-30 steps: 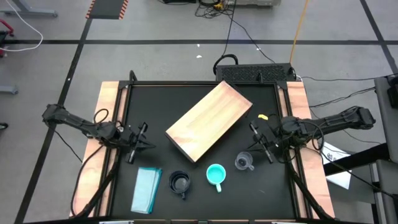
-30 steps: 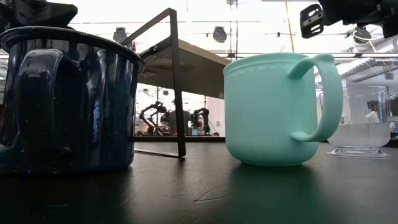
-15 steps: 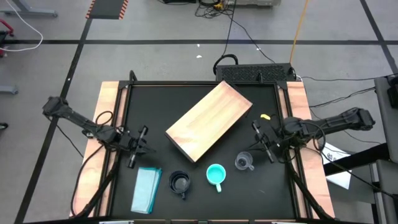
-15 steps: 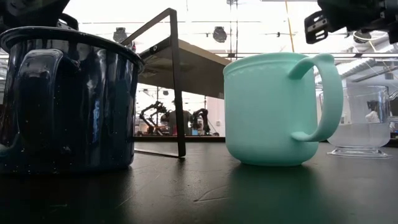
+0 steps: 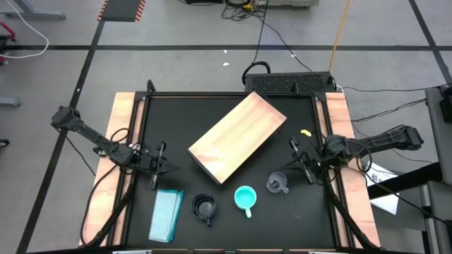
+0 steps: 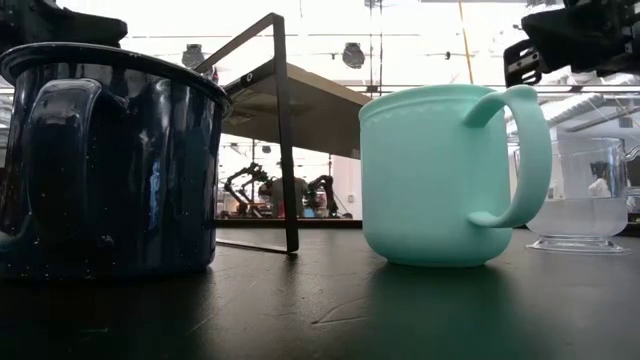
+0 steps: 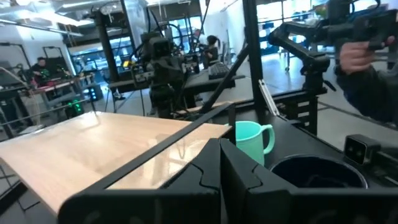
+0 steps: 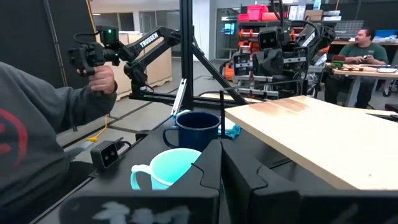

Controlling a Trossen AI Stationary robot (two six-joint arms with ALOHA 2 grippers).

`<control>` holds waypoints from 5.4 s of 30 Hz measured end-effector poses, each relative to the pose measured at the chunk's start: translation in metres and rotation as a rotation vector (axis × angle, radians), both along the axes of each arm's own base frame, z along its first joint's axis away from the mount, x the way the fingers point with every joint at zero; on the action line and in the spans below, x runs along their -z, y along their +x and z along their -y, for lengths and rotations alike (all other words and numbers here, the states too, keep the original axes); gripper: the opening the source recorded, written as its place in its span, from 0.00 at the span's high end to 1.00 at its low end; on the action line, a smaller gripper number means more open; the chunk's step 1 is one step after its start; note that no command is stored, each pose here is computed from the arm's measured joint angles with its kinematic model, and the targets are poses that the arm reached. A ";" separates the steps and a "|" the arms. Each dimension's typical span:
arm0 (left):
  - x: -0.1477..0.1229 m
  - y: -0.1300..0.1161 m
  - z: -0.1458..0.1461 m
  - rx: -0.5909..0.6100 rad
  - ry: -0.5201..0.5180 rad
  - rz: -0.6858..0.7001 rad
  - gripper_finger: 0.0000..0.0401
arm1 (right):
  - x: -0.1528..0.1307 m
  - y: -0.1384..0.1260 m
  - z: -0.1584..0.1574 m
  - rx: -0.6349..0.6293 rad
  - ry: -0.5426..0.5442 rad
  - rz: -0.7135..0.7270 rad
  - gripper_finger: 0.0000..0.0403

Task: Stack small to large cups/mugs on shelf
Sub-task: Put the dark blue cup on the shelf

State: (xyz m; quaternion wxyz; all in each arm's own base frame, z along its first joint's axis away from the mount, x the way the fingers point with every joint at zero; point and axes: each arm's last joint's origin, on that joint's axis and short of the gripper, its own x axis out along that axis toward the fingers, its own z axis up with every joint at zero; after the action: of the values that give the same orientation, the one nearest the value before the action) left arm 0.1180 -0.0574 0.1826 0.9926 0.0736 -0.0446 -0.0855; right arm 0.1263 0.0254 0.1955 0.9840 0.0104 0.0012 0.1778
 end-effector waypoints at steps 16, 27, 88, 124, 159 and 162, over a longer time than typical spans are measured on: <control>-0.002 -0.012 0.010 -0.081 0.045 0.015 1.00 | 0.013 -0.006 0.001 -0.001 0.035 0.125 1.00; 0.001 -0.019 0.013 -0.163 0.008 -0.026 1.00 | 0.013 -0.006 0.001 0.000 -0.036 0.150 1.00; -0.041 0.052 0.068 0.070 -0.015 -0.273 1.00 | 0.013 -0.007 0.001 -0.002 -0.036 0.154 1.00; -0.068 0.109 0.082 0.093 0.020 -0.433 1.00 | 0.012 -0.007 0.001 -0.001 -0.042 0.164 1.00; -0.096 0.117 0.093 0.163 0.014 -0.650 1.00 | 0.013 -0.007 0.001 -0.002 -0.038 0.155 1.00; -0.086 0.123 0.098 0.165 0.022 -0.685 1.00 | 0.013 -0.007 0.001 -0.002 -0.037 0.155 1.00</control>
State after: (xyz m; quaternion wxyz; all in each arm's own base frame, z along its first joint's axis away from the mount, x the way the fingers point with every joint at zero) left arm 0.2408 -0.1558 0.2684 0.9389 0.0475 0.2861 -0.1855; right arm 0.1198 0.0245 0.1827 0.9810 -0.0215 -0.0715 0.1788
